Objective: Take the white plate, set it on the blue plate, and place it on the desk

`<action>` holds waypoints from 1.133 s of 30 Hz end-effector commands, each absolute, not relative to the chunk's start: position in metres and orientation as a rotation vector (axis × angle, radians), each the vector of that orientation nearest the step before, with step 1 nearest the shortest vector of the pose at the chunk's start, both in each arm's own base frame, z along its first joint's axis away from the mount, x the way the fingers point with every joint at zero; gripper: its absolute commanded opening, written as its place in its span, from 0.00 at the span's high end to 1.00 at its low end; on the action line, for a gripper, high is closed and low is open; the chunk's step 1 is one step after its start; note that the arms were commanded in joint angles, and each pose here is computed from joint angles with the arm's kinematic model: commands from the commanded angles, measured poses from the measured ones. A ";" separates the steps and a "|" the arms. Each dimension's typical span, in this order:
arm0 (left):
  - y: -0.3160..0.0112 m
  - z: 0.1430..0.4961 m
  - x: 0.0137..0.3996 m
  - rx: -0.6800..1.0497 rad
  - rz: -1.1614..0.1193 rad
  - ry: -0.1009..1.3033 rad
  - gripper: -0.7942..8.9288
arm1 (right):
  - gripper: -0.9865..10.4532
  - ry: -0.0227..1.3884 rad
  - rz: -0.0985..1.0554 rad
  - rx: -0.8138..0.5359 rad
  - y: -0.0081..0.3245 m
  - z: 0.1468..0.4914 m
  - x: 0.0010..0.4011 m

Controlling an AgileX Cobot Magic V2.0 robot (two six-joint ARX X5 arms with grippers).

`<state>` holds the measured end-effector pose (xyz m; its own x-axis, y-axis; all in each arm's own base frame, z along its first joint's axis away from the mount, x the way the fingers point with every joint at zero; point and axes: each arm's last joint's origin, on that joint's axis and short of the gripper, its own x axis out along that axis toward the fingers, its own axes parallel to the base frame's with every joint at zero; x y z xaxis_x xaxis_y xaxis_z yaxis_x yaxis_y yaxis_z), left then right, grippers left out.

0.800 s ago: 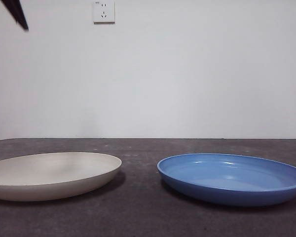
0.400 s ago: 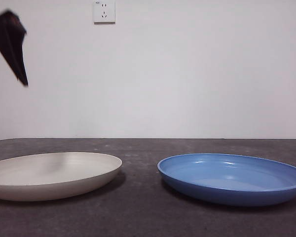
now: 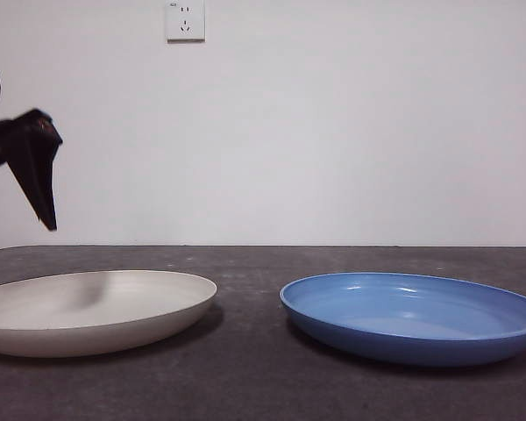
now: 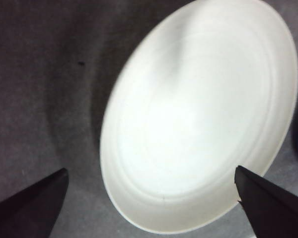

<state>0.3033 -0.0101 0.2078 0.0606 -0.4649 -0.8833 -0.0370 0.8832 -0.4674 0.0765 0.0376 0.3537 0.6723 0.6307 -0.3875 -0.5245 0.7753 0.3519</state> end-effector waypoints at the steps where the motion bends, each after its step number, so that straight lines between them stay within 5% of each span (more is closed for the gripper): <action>1: -0.009 0.199 0.313 -0.404 -0.346 1.486 0.31 | 0.43 0.496 0.657 0.227 0.037 0.359 0.075; 14: -0.009 0.177 0.323 -0.427 -0.328 1.522 0.32 | 0.43 0.489 0.636 0.223 0.037 0.360 0.076; 25: -0.009 0.175 0.323 -0.431 -0.320 1.530 0.73 | 0.43 0.488 0.636 0.223 0.037 0.360 0.076; 34: -0.009 0.162 0.326 -0.434 -0.303 1.576 0.78 | 0.43 0.489 0.638 0.223 0.037 0.360 0.076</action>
